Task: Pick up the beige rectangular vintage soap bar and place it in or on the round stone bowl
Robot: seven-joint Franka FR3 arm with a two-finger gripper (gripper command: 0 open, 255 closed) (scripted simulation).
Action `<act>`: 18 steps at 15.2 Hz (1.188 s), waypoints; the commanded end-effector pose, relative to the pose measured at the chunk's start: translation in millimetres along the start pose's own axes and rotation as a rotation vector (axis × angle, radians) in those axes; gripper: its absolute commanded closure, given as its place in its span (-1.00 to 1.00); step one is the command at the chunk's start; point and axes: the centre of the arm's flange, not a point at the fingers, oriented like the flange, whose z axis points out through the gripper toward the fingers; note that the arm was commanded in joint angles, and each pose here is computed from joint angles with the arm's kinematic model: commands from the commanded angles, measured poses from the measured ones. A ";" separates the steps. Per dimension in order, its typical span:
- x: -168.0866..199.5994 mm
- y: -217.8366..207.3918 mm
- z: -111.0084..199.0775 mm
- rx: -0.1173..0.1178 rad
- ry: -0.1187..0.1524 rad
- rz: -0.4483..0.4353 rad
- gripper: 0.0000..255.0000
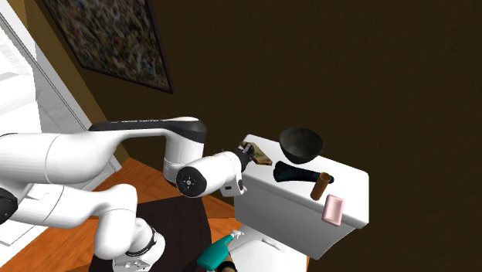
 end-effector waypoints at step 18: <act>-16.3 -80.9 -57.3 0.000 0.000 0.000 1.00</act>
